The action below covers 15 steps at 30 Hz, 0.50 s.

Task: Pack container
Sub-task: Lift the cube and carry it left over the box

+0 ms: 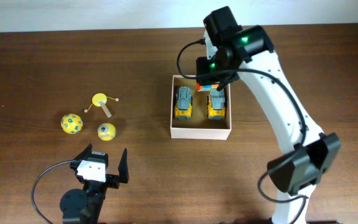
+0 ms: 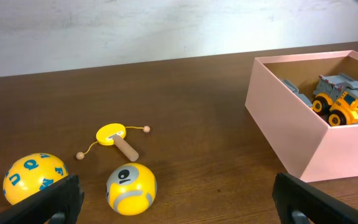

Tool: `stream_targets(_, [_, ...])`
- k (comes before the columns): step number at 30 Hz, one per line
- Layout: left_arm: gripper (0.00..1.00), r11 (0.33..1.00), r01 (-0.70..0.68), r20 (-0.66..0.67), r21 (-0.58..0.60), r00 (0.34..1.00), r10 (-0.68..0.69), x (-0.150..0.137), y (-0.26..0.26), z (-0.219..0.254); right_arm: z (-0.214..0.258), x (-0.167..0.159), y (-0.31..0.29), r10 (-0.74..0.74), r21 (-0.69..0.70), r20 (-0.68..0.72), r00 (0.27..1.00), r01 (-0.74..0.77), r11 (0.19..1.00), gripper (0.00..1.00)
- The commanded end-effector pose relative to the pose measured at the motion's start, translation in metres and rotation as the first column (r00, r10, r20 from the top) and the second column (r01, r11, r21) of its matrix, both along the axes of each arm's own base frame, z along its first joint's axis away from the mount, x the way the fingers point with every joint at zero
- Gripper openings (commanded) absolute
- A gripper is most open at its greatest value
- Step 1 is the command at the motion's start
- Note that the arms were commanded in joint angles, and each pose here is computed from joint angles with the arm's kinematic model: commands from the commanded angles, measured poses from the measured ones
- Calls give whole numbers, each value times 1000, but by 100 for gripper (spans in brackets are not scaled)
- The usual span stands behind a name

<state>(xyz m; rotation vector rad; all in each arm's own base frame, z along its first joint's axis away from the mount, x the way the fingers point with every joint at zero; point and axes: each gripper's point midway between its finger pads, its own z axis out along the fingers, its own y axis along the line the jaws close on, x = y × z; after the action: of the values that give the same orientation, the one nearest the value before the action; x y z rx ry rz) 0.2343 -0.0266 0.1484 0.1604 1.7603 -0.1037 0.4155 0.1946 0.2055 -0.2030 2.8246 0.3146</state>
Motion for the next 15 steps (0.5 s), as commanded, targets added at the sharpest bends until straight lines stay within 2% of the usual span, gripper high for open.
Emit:
stream_targets(1, [99,1000,7,7,14,1000,-8,0,0,0,-12,10,1,-22,-28,-3,1000,21,999,40])
stream_targets(15, [99,1000,7,7,14,1000,-7,0,0,0,-72,30,9,-24,-72,-63,998,19,997,39])
